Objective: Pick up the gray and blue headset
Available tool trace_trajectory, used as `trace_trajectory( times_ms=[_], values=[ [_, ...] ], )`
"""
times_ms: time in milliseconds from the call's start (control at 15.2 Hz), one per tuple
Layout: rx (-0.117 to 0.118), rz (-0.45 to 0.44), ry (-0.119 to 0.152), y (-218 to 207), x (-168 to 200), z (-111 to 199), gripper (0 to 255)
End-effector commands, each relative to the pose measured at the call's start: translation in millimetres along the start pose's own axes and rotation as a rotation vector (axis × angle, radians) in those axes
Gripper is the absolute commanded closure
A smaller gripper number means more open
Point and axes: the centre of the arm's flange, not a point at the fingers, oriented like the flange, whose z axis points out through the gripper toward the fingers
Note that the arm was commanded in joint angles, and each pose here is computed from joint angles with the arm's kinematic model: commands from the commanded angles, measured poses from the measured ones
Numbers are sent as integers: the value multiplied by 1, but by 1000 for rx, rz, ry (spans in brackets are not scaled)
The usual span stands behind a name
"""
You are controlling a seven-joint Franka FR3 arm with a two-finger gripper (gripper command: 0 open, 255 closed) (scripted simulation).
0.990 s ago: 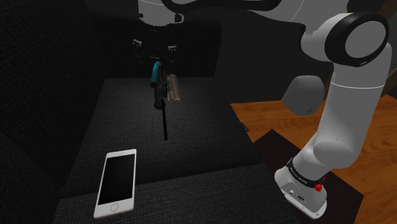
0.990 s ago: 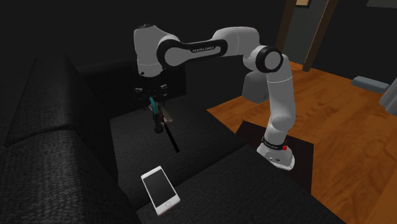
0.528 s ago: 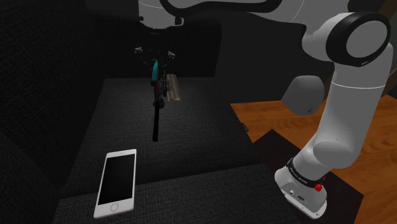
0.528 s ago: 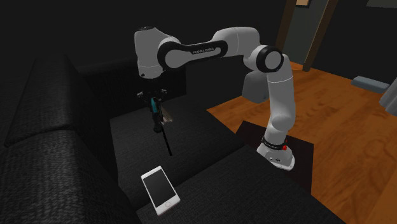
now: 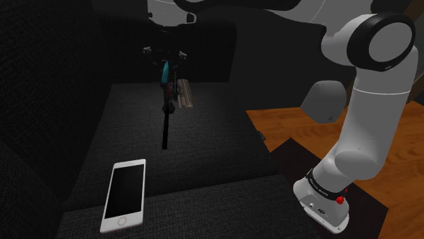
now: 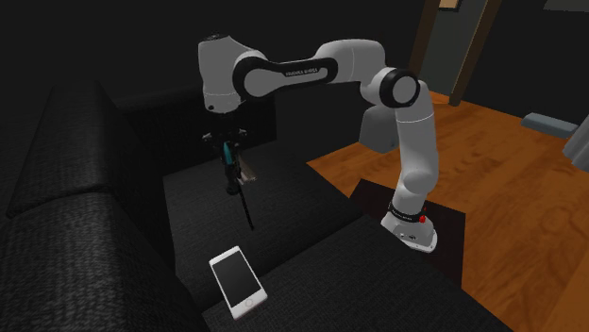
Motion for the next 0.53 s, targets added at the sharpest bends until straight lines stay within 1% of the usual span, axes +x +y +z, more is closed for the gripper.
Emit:
trace_trajectory(
  times_ms=[0,462],
  values=[
    [0,0,0,0,1,-10,255],
    [0,0,0,-3,0,-46,255]
  ],
)
